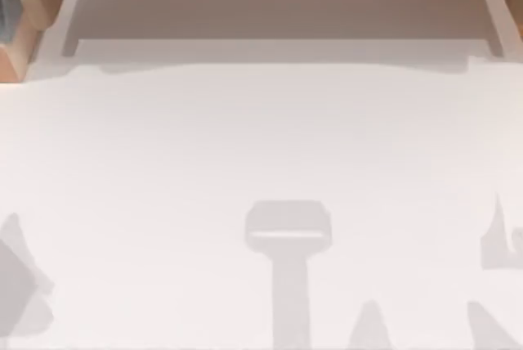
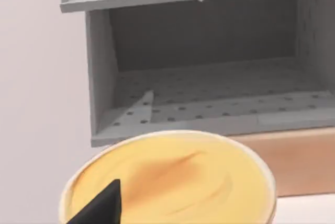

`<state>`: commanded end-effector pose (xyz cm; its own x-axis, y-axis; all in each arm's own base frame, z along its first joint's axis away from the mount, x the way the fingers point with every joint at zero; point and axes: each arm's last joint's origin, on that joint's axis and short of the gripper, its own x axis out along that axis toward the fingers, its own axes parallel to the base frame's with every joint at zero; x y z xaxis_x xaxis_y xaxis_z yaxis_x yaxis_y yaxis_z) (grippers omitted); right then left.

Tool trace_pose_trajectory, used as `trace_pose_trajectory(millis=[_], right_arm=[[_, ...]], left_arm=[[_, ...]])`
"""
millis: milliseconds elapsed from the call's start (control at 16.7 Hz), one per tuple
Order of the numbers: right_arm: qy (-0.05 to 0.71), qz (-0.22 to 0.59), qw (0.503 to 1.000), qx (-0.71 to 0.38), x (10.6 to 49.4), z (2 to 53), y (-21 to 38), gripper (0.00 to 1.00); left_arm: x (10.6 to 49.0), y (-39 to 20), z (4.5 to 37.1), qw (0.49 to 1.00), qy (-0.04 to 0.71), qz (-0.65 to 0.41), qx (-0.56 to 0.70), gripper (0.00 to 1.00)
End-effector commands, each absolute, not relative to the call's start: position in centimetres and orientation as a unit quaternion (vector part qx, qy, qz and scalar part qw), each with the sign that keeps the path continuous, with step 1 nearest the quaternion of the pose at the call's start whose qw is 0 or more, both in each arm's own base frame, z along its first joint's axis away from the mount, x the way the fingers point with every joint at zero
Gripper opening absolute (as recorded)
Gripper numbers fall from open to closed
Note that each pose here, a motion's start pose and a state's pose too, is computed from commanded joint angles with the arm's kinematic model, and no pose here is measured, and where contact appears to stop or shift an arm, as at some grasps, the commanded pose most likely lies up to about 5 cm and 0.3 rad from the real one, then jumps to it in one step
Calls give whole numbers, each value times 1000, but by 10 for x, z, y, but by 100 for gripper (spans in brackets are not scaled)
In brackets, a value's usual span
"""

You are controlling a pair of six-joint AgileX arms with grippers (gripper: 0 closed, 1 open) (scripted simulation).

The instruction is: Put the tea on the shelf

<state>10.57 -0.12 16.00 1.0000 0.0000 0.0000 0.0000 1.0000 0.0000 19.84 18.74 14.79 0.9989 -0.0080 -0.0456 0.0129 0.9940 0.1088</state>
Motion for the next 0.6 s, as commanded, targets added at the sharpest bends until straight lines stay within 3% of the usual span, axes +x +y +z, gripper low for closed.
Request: trace_pose_trajectory(millis=[360,600], right_arm=[[0,0,1000,0,106,160,-1,100],[0,0,1000,0,106,160,-1,100]], left_arm=[[188,224,89,999,46,-12,4,100],[186,226,82,999,50,-13,-5,100]])
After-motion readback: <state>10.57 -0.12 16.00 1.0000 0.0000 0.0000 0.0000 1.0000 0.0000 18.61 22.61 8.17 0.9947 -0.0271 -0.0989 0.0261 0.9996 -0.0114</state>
